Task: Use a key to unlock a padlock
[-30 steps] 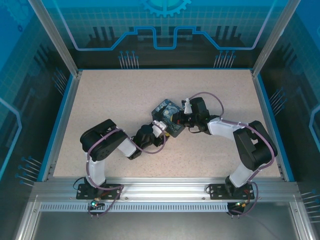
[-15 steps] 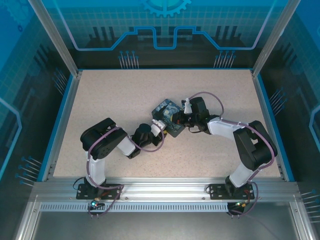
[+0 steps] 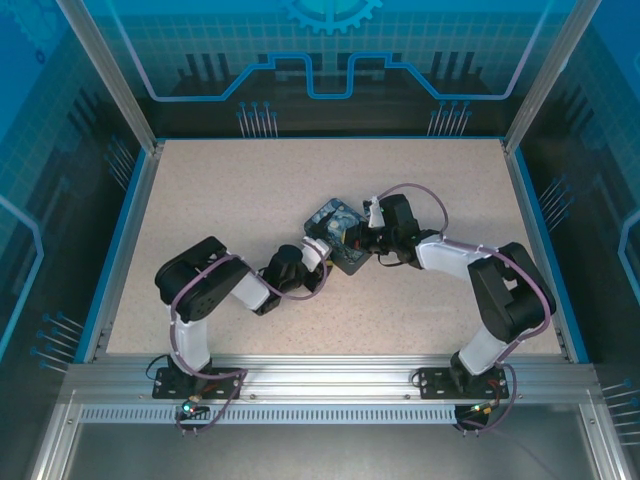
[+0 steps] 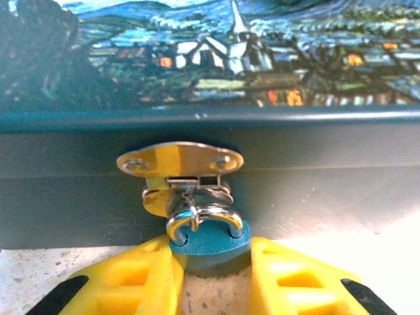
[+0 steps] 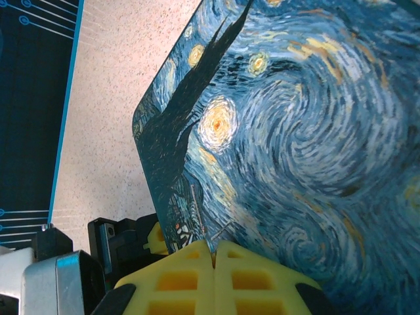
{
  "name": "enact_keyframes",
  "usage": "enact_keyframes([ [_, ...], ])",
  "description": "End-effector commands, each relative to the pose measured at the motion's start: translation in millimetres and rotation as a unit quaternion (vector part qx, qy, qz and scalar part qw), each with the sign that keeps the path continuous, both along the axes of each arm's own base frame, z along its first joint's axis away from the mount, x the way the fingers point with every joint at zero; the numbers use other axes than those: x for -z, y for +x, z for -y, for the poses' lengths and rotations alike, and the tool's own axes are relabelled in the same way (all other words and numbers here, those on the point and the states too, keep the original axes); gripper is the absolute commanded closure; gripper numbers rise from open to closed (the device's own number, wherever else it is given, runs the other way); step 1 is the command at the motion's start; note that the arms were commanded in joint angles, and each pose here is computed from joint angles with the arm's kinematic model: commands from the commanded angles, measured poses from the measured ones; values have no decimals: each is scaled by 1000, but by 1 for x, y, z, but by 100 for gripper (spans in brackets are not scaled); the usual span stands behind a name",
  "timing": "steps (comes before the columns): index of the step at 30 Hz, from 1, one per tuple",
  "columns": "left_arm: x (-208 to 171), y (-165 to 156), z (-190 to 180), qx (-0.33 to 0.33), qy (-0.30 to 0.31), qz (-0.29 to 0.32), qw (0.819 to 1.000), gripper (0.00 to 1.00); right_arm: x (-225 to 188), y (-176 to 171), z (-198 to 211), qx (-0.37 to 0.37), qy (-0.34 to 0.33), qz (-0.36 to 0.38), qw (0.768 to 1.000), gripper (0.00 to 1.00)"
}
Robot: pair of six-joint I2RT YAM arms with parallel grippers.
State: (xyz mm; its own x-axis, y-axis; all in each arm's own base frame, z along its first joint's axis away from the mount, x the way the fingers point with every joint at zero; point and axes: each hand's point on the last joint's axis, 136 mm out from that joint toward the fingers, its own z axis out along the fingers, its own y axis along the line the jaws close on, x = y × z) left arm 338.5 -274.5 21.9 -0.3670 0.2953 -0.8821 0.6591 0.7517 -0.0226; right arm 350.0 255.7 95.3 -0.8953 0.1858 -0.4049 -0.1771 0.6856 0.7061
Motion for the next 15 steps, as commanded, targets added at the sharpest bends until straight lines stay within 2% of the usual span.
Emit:
enact_keyframes([
  [1,-13,-1,10,12,-23,-27,999,73,8,-10,7,-3,-19,-14,1000,100],
  [9,-24,1,12,3,-26,-54,998,75,-1,-10,6,-4,-12,3,1000,100],
  [15,-44,-1,12,-23,-33,-119,992,77,-16,-15,16,-5,-29,42,999,100],
])
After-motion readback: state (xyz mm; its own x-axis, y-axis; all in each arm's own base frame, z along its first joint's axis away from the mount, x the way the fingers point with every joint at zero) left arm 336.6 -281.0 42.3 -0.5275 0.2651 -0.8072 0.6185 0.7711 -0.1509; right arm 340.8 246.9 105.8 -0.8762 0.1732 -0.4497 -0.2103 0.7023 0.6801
